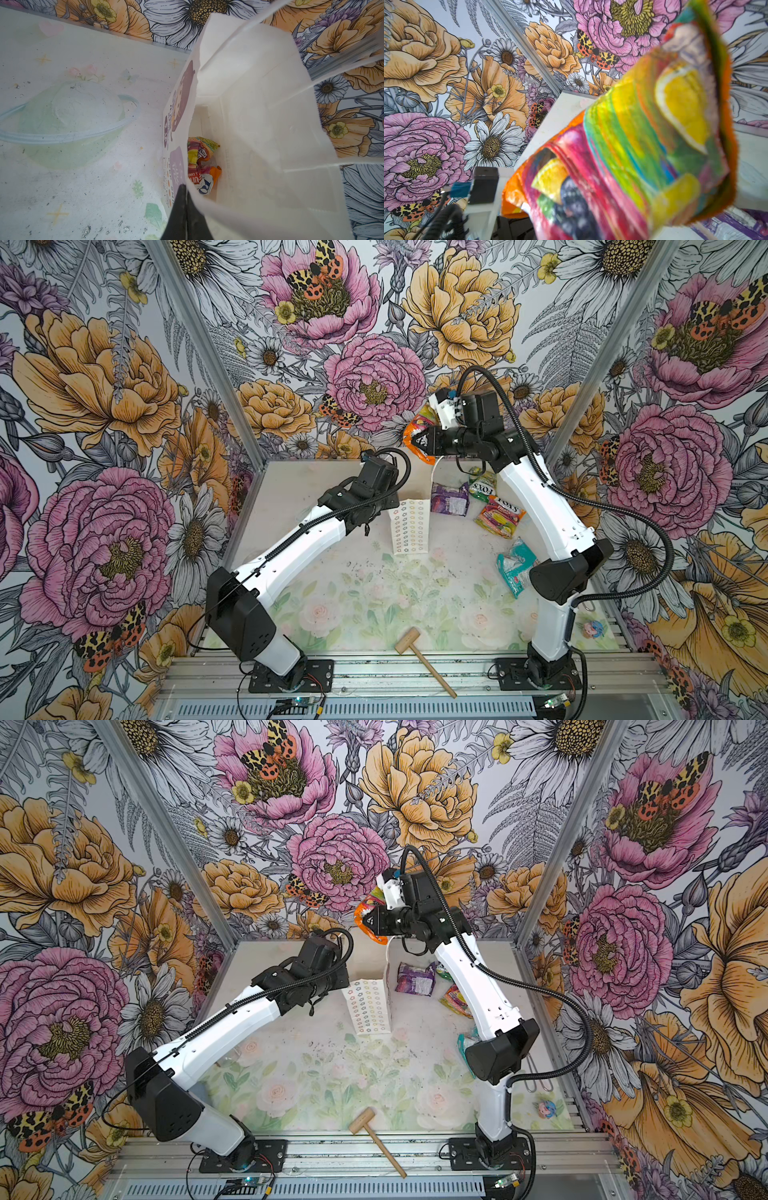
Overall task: Place the snacks into the paper bag
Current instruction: 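Move the orange packet over the bag opening held by the left gripper, then lower the packet into the bag and open the right gripper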
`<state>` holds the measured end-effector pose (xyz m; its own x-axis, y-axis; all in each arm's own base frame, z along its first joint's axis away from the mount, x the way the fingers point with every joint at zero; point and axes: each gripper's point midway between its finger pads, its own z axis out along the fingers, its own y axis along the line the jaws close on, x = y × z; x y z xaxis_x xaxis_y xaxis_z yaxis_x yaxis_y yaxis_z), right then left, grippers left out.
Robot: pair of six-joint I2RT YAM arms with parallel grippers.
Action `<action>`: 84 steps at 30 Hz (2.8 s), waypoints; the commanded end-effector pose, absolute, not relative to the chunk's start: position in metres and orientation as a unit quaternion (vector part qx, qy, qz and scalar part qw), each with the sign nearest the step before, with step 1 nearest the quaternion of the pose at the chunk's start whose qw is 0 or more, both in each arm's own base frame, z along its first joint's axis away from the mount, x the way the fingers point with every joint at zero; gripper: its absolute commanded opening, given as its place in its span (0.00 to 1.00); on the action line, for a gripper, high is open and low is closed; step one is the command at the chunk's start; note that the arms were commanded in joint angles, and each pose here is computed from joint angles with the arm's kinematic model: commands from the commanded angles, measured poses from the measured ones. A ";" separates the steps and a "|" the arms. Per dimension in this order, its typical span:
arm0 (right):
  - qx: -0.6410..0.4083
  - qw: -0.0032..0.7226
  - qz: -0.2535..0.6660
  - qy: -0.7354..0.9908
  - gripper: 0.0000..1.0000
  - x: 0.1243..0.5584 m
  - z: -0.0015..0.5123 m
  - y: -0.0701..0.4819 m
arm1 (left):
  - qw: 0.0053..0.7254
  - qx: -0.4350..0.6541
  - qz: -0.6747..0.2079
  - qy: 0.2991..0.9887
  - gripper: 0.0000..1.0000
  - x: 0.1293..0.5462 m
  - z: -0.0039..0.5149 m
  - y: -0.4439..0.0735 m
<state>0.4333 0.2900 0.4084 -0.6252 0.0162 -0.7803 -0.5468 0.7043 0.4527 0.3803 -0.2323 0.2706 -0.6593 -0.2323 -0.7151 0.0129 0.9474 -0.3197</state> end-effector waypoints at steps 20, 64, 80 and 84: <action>-0.129 0.405 0.389 0.817 0.00 0.442 0.423 0.321 | 0.414 -0.064 -0.163 0.893 0.00 0.381 0.277 -0.240; -0.150 0.369 0.383 0.833 0.00 0.423 0.393 0.287 | 0.410 -0.066 -0.160 0.896 0.00 0.381 0.271 -0.239; -0.154 0.345 0.406 0.832 0.00 0.424 0.378 0.289 | 0.411 -0.067 -0.160 0.895 0.00 0.383 0.272 -0.238; -0.156 0.335 0.410 0.834 0.00 0.423 0.371 0.292 | 0.410 -0.064 -0.163 0.895 0.00 0.382 0.273 -0.240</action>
<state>0.4317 0.2894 0.3421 -0.7775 0.0077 -0.6289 -0.4682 0.6604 0.5870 0.3794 -0.2341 0.2704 -0.6604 -0.2331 -0.7138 0.0142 0.9465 -0.3223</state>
